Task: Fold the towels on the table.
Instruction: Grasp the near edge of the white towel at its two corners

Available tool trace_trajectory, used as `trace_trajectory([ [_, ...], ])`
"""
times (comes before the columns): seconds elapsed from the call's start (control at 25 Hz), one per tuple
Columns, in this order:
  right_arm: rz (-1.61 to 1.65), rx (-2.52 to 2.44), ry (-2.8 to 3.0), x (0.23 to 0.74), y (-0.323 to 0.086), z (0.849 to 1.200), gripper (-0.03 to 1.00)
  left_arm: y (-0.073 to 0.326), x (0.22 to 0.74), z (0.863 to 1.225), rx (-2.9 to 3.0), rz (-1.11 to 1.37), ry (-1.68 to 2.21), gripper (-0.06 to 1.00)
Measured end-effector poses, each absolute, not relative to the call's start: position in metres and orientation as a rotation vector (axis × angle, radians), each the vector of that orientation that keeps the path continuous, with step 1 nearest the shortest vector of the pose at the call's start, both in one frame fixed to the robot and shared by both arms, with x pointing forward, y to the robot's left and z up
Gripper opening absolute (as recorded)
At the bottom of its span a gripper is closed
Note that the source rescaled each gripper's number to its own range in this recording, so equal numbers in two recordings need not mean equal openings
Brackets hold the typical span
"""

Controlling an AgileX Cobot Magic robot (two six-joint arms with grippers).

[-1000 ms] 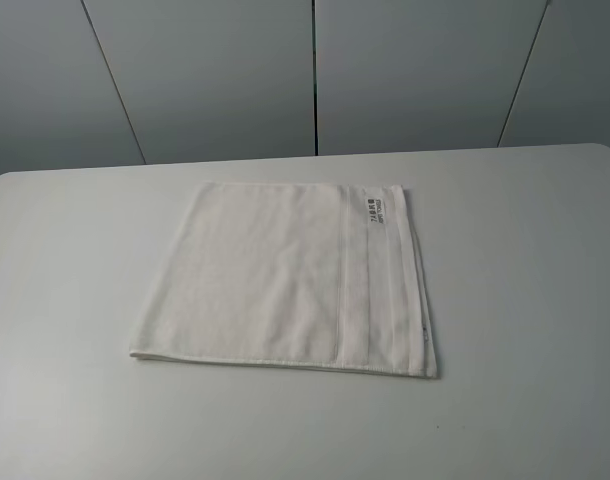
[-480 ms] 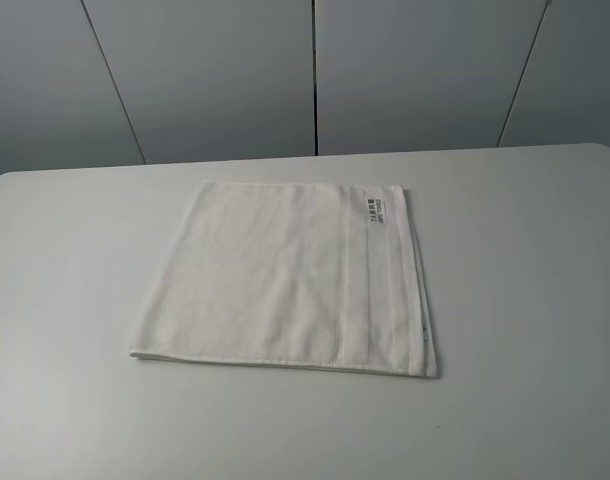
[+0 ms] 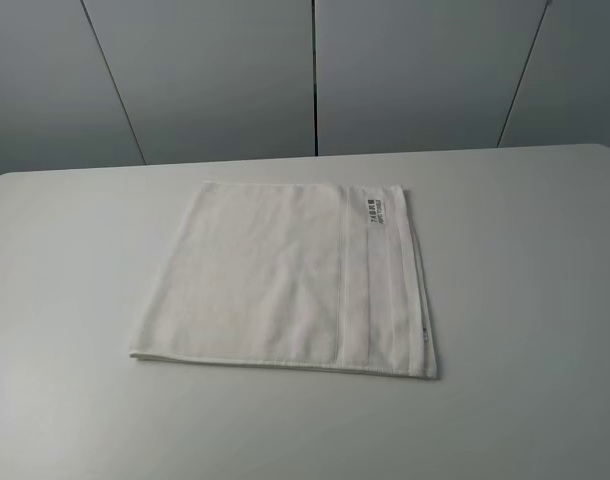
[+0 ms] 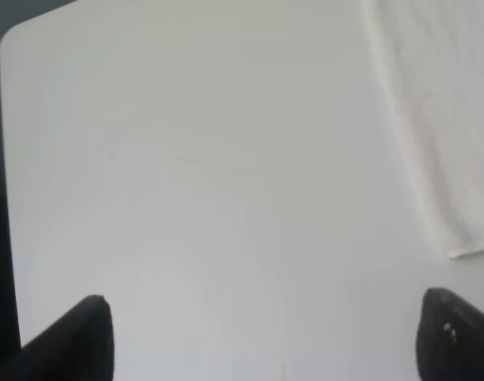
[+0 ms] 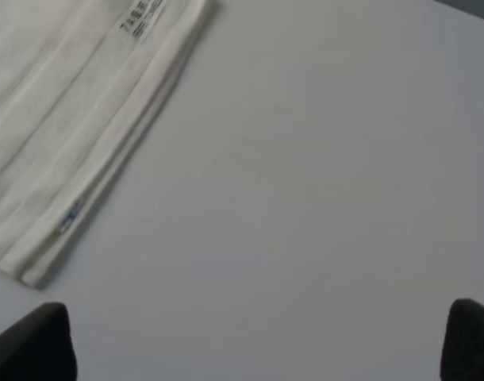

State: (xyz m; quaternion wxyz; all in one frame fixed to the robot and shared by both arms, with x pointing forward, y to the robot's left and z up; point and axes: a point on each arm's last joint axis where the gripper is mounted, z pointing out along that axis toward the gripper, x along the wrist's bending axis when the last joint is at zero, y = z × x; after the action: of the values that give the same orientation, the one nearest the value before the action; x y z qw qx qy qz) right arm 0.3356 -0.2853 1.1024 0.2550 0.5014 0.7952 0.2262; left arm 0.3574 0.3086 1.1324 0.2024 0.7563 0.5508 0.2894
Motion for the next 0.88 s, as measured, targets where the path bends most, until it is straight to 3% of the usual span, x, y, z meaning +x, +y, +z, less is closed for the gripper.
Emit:
trace_trajectory([
  [0.36, 0.451, 1.095, 2.605, 0.400, -0.253, 1.073, 1.00, 0.288, 0.444, 1.087, 2.502, 0.490, 1.287, 0.98],
  [0.88, 0.401, 0.629, 2.980, 0.438, -0.184, 1.008, 1.00, 0.182, 0.488, 0.981, 3.132, 0.220, 0.577, 0.98],
])
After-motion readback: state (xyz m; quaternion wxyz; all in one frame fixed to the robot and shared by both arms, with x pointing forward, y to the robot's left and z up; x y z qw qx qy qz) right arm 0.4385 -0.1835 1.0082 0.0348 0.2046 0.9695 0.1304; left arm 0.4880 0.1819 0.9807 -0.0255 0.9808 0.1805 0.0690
